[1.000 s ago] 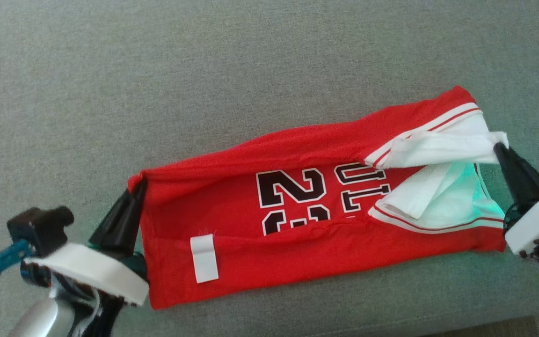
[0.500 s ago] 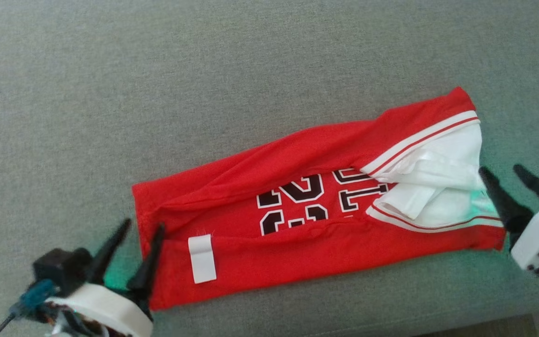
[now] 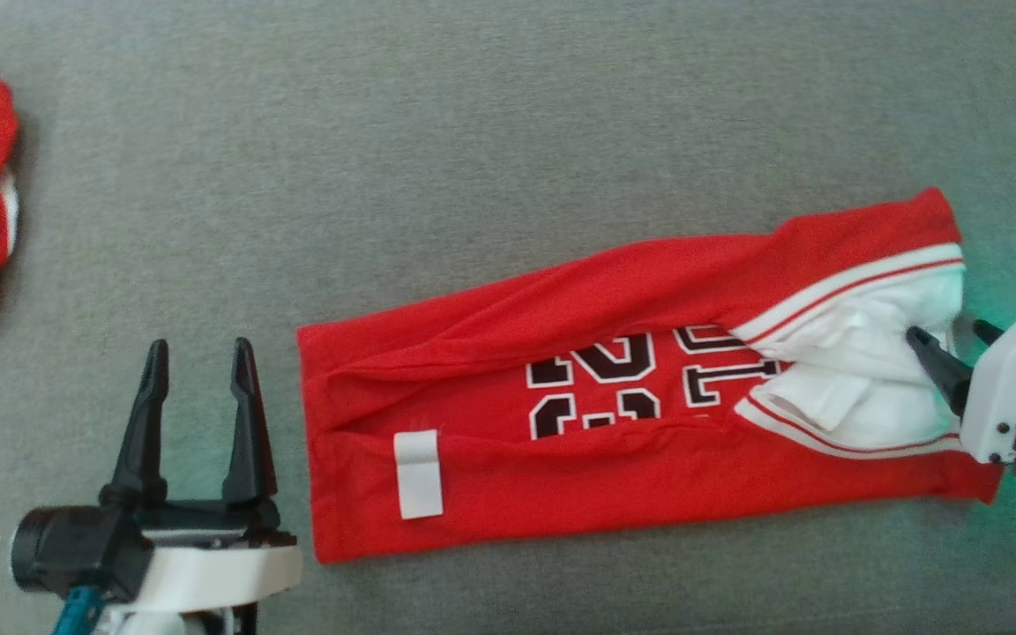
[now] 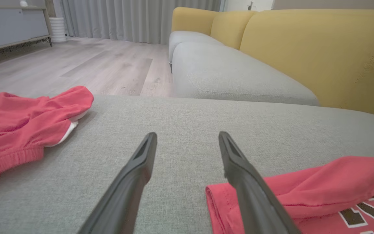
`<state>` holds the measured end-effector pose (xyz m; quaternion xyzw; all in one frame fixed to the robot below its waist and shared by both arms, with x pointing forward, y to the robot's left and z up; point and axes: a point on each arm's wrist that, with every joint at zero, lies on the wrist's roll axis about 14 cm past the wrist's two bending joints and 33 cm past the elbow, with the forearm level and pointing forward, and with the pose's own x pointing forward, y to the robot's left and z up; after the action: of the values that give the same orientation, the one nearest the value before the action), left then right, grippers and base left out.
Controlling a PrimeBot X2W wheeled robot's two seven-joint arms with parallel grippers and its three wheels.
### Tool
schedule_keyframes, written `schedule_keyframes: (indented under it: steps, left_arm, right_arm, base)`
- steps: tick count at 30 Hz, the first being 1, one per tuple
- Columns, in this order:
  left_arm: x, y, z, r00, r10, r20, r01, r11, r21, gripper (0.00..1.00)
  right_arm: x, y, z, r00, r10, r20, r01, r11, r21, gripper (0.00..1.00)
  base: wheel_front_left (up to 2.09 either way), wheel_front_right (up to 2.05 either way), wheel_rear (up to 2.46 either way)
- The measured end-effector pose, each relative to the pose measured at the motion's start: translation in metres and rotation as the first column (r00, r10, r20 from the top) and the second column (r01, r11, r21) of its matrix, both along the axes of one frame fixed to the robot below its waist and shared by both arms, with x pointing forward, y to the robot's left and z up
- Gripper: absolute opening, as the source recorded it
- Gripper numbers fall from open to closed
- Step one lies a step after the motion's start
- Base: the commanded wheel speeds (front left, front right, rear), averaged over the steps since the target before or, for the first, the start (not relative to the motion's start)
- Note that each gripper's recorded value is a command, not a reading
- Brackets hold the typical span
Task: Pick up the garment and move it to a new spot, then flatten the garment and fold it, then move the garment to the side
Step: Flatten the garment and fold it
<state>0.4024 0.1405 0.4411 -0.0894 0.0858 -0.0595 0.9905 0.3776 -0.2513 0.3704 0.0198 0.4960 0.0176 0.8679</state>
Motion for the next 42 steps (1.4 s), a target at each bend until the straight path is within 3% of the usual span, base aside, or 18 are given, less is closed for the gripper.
schedule_keyframes:
  steps: [3,9,10,11,14,18,22,26,30,35,39,42]
  left_arm:
    - [-0.003,0.002,0.002,0.999,0.03,0.013,-0.03,1.0,0.008,1.0]
    - [-0.001,0.011,0.013,0.994,0.095,0.06,-0.095,0.995,-0.012,1.0]
    - [-0.002,0.014,0.015,0.992,0.105,0.069,-0.105,0.994,-0.012,1.0]
    - [-0.002,0.014,0.015,0.992,0.107,0.073,-0.106,0.994,-0.012,1.0]
    - [-0.002,0.014,0.016,0.991,0.107,0.082,-0.106,0.994,-0.019,1.0]
    - [-0.003,0.019,0.017,0.988,0.127,0.09,-0.126,0.992,-0.02,1.0]
    - [-0.007,0.016,0.019,0.987,0.123,0.099,-0.121,0.992,-0.032,1.0]
    - [-0.007,0.013,0.027,0.985,0.114,0.127,-0.109,0.993,-0.045,1.0]
    - [-0.012,0.011,0.03,0.986,0.103,0.133,-0.097,0.994,-0.047,1.0]
    - [-0.021,0.009,0.027,0.988,0.1,0.118,-0.094,0.994,-0.055,1.0]
    - [-0.031,0.012,0.024,0.989,0.104,0.104,-0.101,0.994,-0.032,1.0]
    - [-0.042,0.014,0.019,0.991,0.105,0.087,-0.104,0.994,-0.017,1.0]
  right_arm:
    - [0.0,0.001,-0.006,0.999,0.022,-0.041,-0.023,1.0,-0.006,1.0]
    - [-0.003,0.018,-0.009,0.995,0.041,-0.096,-0.033,0.996,0.085,1.0]
    - [-0.006,0.024,-0.01,0.99,0.068,-0.119,-0.057,0.994,0.093,0.33]
    - [-0.007,0.027,-0.009,0.989,0.08,-0.125,-0.068,0.993,0.1,0.0]
    - [-0.006,0.032,-0.006,0.991,0.085,-0.105,-0.071,0.99,0.125,0.0]
    - [0.001,0.023,0.005,0.999,-0.001,-0.032,0.006,0.987,0.158,0.0]
    - [0.015,-0.028,0.033,0.987,-0.139,0.08,0.131,0.986,0.101,0.0]
    - [0.026,-0.095,0.079,0.945,-0.251,0.211,0.258,0.966,-0.003,0.0]
    - [0.029,-0.12,0.115,0.917,-0.28,0.283,0.303,0.952,-0.039,0.0]
    - [0.035,-0.096,0.136,0.927,-0.195,0.322,0.219,0.975,-0.039,0.0]
    - [0.041,-0.039,0.16,0.922,-0.047,0.385,0.053,0.999,-0.006,0.0]
    - [0.03,0.015,0.154,0.925,0.047,0.378,-0.075,0.995,0.06,0.0]
  base:
    - [0.0,0.0,0.0]
    - [0.0,0.0,0.0]
    - [0.0,0.0,0.0]
    - [0.0,0.0,0.0]
    - [0.0,0.0,0.0]
    - [0.0,0.0,0.0]
    - [0.0,0.0,0.0]
    - [0.0,0.0,0.0]
    - [0.0,0.0,0.0]
    - [0.0,0.0,0.0]
    - [0.0,0.0,0.0]
    - [0.0,0.0,0.0]
